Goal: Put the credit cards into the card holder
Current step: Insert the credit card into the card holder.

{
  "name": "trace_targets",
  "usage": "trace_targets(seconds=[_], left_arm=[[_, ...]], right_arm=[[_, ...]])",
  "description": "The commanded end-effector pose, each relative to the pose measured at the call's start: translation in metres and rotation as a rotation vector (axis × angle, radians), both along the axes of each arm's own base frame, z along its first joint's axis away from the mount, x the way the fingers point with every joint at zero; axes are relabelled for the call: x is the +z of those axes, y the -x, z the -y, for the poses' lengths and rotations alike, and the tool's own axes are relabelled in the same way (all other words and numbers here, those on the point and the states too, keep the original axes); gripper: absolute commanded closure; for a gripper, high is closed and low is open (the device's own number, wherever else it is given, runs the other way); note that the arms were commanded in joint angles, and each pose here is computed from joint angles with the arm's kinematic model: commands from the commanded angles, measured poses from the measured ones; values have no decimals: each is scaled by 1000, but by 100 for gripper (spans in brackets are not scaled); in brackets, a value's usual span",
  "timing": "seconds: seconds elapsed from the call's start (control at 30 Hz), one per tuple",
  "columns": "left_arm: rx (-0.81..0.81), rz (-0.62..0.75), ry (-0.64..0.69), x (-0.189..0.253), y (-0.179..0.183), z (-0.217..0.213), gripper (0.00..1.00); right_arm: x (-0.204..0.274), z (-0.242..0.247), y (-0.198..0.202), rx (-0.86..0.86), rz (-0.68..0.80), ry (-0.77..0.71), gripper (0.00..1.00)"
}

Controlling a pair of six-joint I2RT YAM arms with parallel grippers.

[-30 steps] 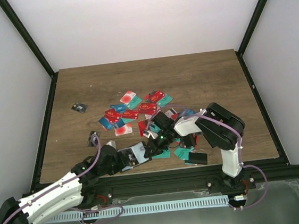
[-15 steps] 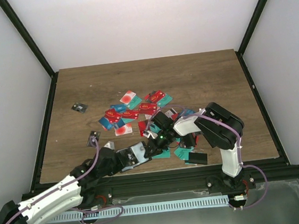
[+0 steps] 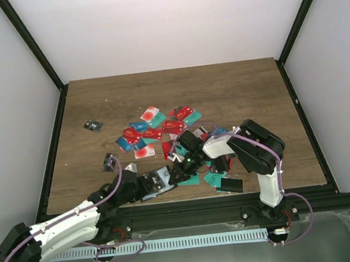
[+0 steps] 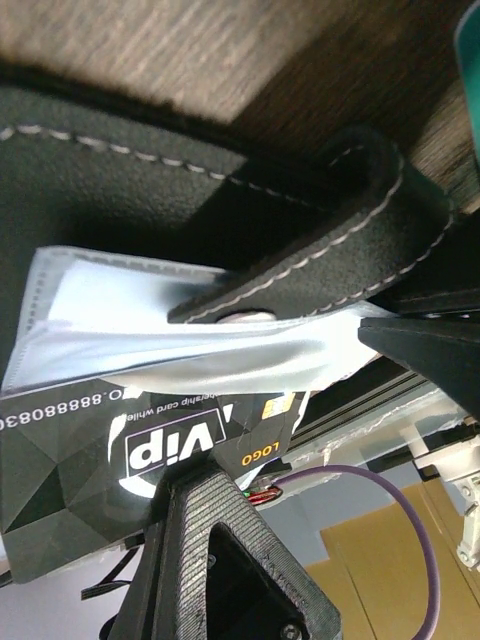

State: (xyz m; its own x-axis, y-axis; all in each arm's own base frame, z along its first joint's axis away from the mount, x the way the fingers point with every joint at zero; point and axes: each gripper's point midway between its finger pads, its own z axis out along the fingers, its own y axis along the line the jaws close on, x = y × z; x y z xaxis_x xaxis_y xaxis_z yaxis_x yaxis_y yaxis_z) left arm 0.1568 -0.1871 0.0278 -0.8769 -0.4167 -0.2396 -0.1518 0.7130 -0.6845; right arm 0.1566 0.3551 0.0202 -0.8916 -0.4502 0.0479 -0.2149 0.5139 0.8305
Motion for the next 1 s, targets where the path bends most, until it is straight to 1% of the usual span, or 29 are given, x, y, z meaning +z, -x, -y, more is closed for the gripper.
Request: trace_targets(seconds=[0.0, 0.13, 0.33, 0.4, 0.5, 0.7, 0.83, 0.97], left_arm=[[-43, -61, -59, -18, 16, -9, 96], [-79, -75, -10, -14, 26, -6, 96], [-55, -149, -58, -22, 39, -21, 96], [-43, -181, -45, -27, 43, -22, 96], [-35, -189, -2, -29, 43, -16, 96], [-34, -197, 22, -32, 39, -8, 96], [-40, -235, 8, -39, 43, -8, 96], [-65, -204, 1, -36, 41, -8, 96]], right_arm=[[-23, 5, -1, -15, 16, 102, 99], [-23, 4, -2, -18, 21, 106, 99], [-23, 3, -5, -22, 27, 106, 99], [-22, 2, -5, -24, 26, 104, 99], [-23, 3, -4, -23, 21, 104, 99], [-23, 3, -3, -21, 20, 101, 99], [-21, 3, -3, -17, 26, 96, 99], [-22, 4, -3, -9, 34, 101, 99]])
